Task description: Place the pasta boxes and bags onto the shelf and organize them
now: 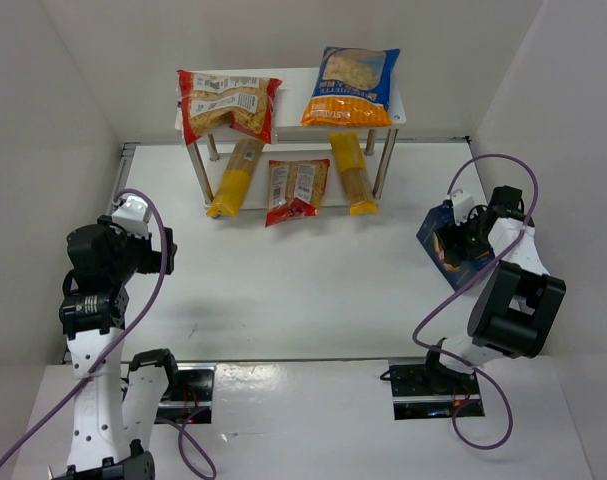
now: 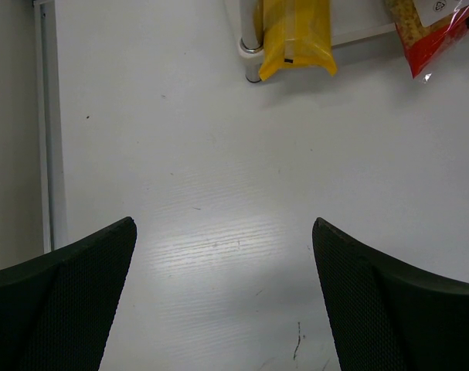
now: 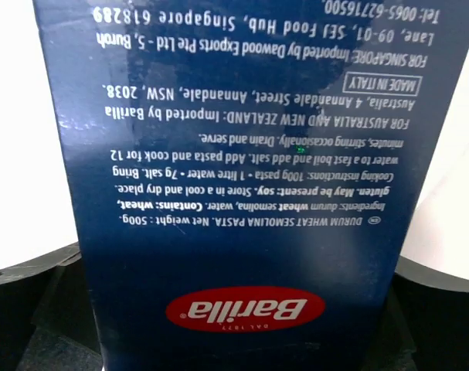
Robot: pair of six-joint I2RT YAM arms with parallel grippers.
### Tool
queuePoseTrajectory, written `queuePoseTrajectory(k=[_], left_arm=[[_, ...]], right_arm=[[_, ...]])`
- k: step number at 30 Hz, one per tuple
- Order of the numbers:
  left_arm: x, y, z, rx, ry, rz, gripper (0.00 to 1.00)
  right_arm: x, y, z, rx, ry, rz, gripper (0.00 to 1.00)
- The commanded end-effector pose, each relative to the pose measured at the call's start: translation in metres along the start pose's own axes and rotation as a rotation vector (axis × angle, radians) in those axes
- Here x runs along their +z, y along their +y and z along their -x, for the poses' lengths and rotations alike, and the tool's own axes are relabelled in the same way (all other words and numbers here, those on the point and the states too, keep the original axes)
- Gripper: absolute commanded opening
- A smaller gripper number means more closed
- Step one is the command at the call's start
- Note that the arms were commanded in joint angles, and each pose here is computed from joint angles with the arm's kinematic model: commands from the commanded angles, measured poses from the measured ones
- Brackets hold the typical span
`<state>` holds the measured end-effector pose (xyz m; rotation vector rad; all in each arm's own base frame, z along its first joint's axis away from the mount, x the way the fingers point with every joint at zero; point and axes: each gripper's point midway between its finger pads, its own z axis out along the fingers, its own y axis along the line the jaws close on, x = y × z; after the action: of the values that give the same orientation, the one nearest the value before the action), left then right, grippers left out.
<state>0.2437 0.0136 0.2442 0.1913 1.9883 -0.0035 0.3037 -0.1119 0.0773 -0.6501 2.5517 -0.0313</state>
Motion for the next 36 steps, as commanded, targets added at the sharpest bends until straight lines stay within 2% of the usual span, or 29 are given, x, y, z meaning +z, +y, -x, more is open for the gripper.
queuePoseTrajectory(k=[1, 2, 5, 6, 12, 13, 15, 16, 18, 24, 29, 36], left_arm=[[0.001, -0.006, 0.004, 0.024, -0.021, -0.035, 1.0], [0.001, -0.006, 0.004, 0.024, -0.021, -0.036, 1.0], [0.001, -0.006, 0.004, 0.024, -0.021, -0.036, 1.0], [0.001, -0.006, 0.004, 0.024, -0.021, -0.036, 1.0], [0.001, -0.006, 0.004, 0.024, -0.021, -0.036, 1.0], [0.001, -0.006, 0.004, 0.024, -0.021, -0.036, 1.0], [0.001, -0.006, 0.004, 0.024, -0.021, -0.036, 1.0], [-0.001, -0.006, 0.005, 0.027, -0.03, -0.033, 1.0], [-0.001, -0.006, 0.005, 0.027, -0.03, -0.033, 1.0], [-0.003, -0.006, 0.006, 0.03, -0.038, -0.031, 1.0], [-0.003, -0.008, 0.007, 0.033, -0.039, -0.04, 1.0], [-0.003, -0.009, 0.007, 0.033, -0.039, -0.04, 1.0]], right_arm=[[0.013, 0.014, -0.003, 0.005, -0.015, 0.082, 0.96], [0.016, 0.019, -0.004, 0.012, -0.013, 0.105, 0.93], [0.013, 0.025, -0.006, 0.014, -0.002, 0.136, 0.68], [0.011, 0.024, -0.005, 0.014, -0.001, 0.137, 0.55], [-0.01, 0.033, 0.003, 0.008, -0.037, 0.139, 0.29], [-0.015, 0.037, 0.001, 0.011, -0.032, 0.145, 0.19], [-0.028, 0.047, 0.011, -0.004, -0.076, 0.161, 0.08], [-0.033, 0.055, 0.013, -0.013, -0.08, 0.178, 0.05], [-0.047, 0.064, 0.03, -0.062, -0.131, 0.164, 0.0], [-0.075, 0.104, 0.062, -0.125, -0.204, 0.149, 0.0], [-0.083, 0.148, 0.091, -0.19, -0.239, 0.194, 0.0], [-0.085, 0.187, 0.118, -0.249, -0.259, 0.276, 0.0]])
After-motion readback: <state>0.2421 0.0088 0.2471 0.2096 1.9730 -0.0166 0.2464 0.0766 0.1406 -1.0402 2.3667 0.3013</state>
